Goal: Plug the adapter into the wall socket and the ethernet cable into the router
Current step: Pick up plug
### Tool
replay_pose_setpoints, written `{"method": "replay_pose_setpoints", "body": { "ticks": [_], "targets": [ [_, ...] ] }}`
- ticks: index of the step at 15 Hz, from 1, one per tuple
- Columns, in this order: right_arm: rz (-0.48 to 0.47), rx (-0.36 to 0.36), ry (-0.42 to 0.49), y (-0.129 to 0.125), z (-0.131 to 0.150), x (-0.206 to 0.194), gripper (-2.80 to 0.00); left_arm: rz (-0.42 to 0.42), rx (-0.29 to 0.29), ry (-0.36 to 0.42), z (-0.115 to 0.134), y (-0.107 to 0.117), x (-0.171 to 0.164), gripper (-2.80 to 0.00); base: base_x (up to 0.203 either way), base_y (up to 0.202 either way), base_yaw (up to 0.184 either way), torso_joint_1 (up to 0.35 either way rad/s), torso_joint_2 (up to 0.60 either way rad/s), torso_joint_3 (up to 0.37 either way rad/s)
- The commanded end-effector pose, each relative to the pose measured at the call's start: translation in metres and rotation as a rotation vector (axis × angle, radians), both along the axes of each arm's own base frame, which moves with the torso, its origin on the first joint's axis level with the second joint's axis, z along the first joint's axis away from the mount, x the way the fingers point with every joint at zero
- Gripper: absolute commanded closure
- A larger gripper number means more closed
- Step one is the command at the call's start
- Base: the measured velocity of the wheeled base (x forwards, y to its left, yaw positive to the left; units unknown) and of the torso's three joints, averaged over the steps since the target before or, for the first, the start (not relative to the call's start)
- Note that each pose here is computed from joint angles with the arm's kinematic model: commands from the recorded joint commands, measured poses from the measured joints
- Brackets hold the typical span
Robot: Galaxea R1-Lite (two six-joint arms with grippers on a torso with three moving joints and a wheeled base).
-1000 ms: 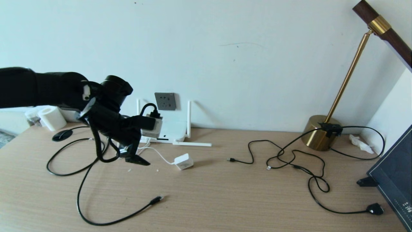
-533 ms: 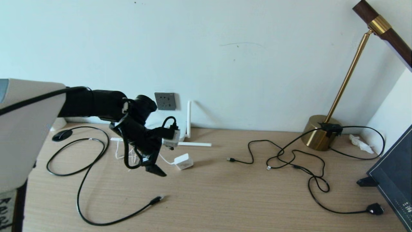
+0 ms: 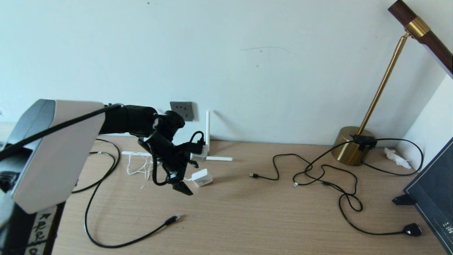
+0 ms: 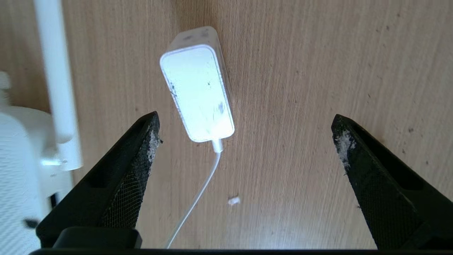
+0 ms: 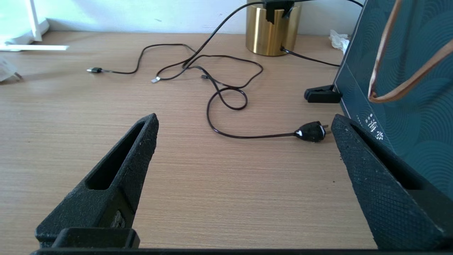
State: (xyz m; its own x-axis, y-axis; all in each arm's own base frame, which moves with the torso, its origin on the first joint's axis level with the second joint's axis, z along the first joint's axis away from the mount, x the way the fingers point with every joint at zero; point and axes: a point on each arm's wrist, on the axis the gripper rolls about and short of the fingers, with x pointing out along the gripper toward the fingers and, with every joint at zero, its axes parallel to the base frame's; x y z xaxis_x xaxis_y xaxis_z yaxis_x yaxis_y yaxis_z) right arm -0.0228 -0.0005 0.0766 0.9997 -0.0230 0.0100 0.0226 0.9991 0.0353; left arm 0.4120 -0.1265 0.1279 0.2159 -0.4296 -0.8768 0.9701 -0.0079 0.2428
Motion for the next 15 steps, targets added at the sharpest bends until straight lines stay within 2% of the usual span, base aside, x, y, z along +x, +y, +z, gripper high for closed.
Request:
{"method": "replay_pose_setpoints", "body": {
  "ticks": [1,4,6,10,11,15],
  "targets": [
    [0.0,0.0,-0.001,0.0,0.0,0.0,-2.8,0.005,-0.001,0.028,-0.014,-0.001,0.005,-2.8,0.0,0.0,0.0,0.0,0.0,0.0],
    [0.0,0.0,-0.001,0.0,0.0,0.0,-2.8,0.058,-0.051,0.04,-0.026,-0.007,0.014,-2.8,0.0,0.0,0.0,0.0,0.0,0.0],
    [0.0,0.0,0.0,0.0,0.0,0.0,-2.8,0.072,-0.075,0.038,-0.026,-0.015,0.014,-2.8,0.0,0.0,0.0,0.0,0.0,0.0],
    [0.0,0.0,-0.001,0.0,0.0,0.0,-2.8,0.074,-0.078,0.048,-0.031,-0.021,0.014,-2.8,0.0,0.0,0.0,0.0,0.0,0.0],
    [0.0,0.0,0.0,0.0,0.0,0.0,-2.8,0.081,-0.079,0.046,-0.03,-0.021,0.014,0.0,0.0,0.0,0.0,0.0,0.0,0.0],
    [0.0,0.0,0.0,0.0,0.0,0.0,-2.8,0.081,-0.079,0.028,-0.028,-0.023,0.015,0.0,0.0,0.0,0.0,0.0,0.0,0.0]
  ]
}}
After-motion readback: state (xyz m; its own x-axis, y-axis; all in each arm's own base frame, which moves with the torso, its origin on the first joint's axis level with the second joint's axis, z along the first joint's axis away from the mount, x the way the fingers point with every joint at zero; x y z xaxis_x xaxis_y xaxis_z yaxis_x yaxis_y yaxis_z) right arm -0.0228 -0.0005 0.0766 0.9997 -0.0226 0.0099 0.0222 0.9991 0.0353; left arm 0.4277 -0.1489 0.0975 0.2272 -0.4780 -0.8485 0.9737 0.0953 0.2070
